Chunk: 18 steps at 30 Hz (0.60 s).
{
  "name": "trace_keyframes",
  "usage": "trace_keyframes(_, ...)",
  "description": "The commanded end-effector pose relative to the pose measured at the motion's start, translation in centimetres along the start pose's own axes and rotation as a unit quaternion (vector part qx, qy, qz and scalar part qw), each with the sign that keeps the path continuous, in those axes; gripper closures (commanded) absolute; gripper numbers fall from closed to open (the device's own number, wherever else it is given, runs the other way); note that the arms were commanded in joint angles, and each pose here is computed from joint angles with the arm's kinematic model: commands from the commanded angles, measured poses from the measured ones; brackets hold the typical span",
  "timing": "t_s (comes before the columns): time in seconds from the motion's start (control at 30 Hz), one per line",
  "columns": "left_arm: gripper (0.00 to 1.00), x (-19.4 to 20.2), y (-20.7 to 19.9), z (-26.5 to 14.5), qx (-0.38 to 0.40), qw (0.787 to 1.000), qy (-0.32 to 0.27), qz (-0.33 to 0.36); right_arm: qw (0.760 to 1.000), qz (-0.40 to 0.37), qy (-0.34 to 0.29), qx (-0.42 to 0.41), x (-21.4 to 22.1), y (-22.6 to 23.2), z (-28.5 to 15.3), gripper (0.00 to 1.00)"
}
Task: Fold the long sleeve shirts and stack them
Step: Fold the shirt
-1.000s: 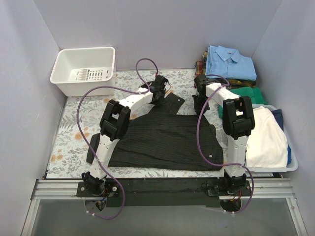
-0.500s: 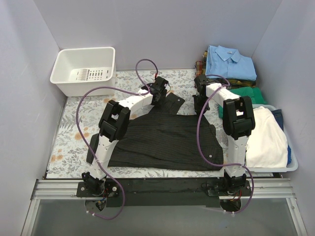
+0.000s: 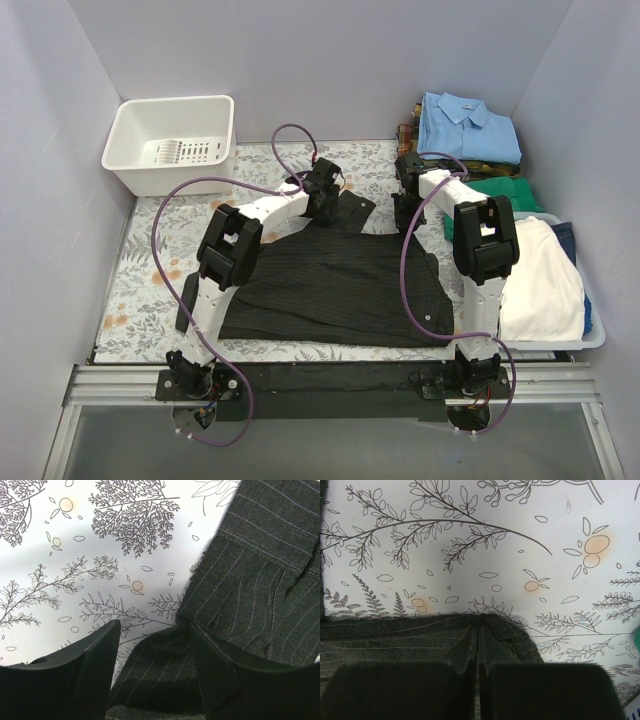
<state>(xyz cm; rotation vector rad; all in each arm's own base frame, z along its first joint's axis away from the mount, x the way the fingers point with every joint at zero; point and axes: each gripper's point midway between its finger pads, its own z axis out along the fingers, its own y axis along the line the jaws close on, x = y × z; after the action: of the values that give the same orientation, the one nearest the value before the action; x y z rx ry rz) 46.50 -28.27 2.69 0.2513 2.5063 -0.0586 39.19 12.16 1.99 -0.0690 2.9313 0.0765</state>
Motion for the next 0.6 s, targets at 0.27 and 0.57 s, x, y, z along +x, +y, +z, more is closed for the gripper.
trace_keyframes(0.27, 0.41, -3.1, -0.6, -5.2, 0.019, 0.997, -0.056, -0.046, 1.0, 0.002, 0.026, -0.01, 1.7, 0.2, 0.7, 0.99)
trace_keyframes(0.57, 0.6, 1.7, -1.1, -1.5, 0.021, 0.999, 0.025, -0.014, 1.0, 0.003, 0.025, -0.011, 1.5, 0.3, 0.8, 0.99)
